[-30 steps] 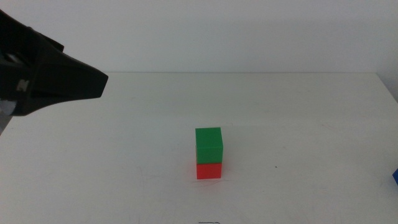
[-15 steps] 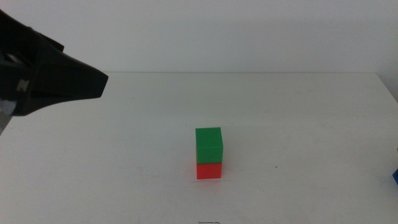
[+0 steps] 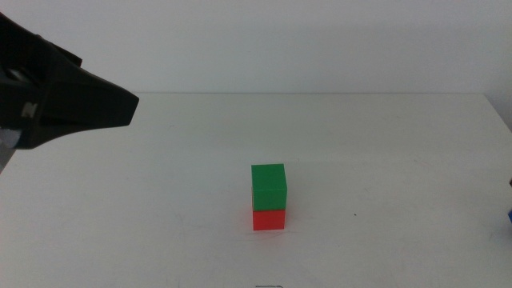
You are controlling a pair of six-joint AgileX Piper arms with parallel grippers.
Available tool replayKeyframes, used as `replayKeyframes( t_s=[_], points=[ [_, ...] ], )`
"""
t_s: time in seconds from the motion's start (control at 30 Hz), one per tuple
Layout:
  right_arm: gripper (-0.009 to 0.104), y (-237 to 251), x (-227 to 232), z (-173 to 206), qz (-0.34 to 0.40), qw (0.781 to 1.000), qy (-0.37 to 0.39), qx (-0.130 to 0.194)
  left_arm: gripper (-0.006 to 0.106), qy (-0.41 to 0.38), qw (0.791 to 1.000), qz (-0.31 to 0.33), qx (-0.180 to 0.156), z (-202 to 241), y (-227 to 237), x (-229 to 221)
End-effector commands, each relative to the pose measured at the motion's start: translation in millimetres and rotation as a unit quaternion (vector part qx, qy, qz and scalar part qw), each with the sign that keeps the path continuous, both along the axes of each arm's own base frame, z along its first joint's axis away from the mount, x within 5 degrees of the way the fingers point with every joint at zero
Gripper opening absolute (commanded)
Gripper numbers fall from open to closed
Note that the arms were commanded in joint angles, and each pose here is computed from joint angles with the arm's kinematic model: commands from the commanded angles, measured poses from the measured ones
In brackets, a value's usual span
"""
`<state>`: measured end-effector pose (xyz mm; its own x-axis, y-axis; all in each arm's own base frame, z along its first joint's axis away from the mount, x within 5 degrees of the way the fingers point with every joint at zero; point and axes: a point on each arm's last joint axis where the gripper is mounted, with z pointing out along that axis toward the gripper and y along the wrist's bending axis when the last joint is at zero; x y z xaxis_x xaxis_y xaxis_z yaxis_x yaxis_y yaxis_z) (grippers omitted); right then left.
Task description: Stack red cubes first, then green, then blue cubes in a specific spot.
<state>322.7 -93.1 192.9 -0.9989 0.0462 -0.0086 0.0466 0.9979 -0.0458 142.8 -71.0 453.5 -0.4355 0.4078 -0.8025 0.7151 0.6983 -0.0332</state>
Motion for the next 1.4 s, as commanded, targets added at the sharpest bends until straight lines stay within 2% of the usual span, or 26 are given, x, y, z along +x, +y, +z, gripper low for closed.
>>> replayKeyframes(
  t_s=[0.0, 0.2, 0.4, 0.5, 0.8, 1.1, 1.37],
  points=[
    [-0.001, 10.9, -4.7, 41.0, -0.002, 0.999, -0.05, -0.017, 0.094, -0.031, 0.999, 0.003, -0.031, 12.5, -1.5, -3.1],
    [-0.001, 49.3, -20.6, 81.8, -0.096, 0.991, -0.09, -0.01, 0.094, -0.031, 0.999, 0.003, -0.031, 12.5, -1.5, -3.1],
    [-0.001, 84.9, -32.4, 109.0, -0.091, 0.994, -0.061, -0.003, 0.094, -0.031, 0.999, 0.004, -0.03, 12.5, -1.4, -3.1],
    [-0.001, 101.6, -28.9, 117.7, -0.091, 0.993, -0.082, 0.001, 0.094, -0.031, 0.999, 0.004, -0.03, 12.5, -1.4, -3.1],
    [-0.001, 186.3, -15.1, 140.5, -0.033, 0.991, -0.132, 0.021, 0.094, -0.031, 0.999, 0.004, -0.03, 12.5, -1.4, -3.1],
    [-0.001, 284.8, 2.1, 145.9, 0.065, 0.984, -0.16, 0.053, 0.094, -0.031, 0.999, 0.004, -0.03, 12.5, -1.4, -3.1],
    [-0.001, 326.6, 1.4, 151.0, 0.102, 0.976, -0.178, 0.073, 0.094, -0.031, 0.999, 0.004, -0.03, 12.5, -1.4, -3.1]
  ],
)
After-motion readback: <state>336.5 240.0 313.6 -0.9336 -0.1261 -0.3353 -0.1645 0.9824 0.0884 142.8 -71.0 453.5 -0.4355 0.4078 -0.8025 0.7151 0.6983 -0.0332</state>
